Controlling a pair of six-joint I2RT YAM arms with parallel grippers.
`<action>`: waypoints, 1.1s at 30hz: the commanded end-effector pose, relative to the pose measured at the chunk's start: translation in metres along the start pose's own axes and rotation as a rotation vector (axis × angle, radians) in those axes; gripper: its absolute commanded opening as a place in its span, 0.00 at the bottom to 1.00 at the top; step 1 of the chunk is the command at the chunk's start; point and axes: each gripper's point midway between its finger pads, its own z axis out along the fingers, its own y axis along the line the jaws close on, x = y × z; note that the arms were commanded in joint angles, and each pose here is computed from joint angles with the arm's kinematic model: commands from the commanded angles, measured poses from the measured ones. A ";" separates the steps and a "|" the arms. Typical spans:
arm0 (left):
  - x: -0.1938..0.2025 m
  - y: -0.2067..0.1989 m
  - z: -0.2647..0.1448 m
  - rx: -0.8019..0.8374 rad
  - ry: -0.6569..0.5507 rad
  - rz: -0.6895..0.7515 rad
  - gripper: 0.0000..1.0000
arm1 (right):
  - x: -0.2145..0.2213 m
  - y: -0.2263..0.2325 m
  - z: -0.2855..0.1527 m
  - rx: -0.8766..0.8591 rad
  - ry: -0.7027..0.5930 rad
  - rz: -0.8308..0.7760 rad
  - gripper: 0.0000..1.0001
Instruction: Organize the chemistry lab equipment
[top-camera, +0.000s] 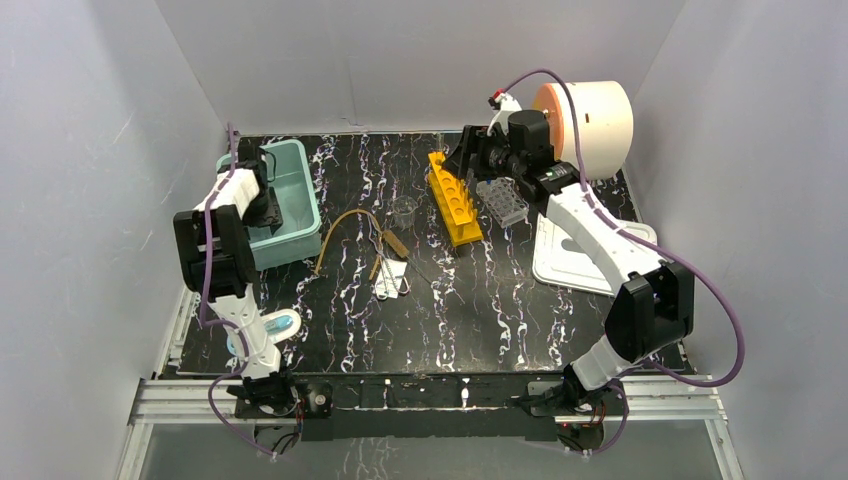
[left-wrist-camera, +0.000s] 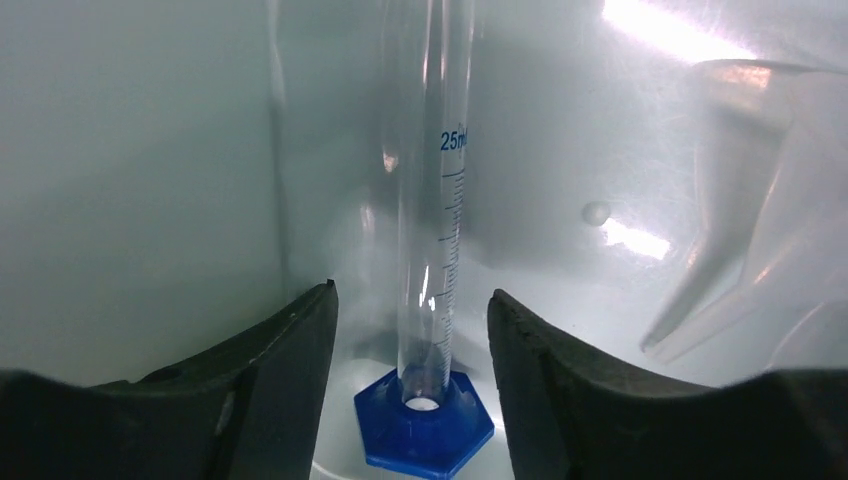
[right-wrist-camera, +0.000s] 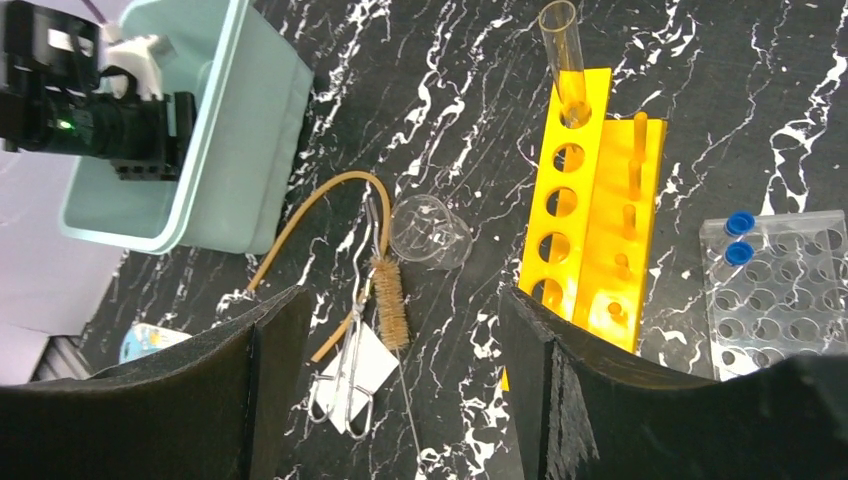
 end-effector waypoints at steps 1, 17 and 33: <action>-0.026 0.015 -0.046 -0.012 -0.119 -0.077 0.61 | -0.007 0.009 -0.003 0.028 -0.032 -0.110 0.76; -0.011 -0.061 -0.093 0.358 -0.136 -0.100 0.53 | 0.082 0.047 0.047 0.044 0.204 -0.309 0.84; -0.026 -0.139 -0.110 0.792 -0.139 -0.042 0.48 | 0.134 0.006 0.098 0.182 0.341 -0.274 0.81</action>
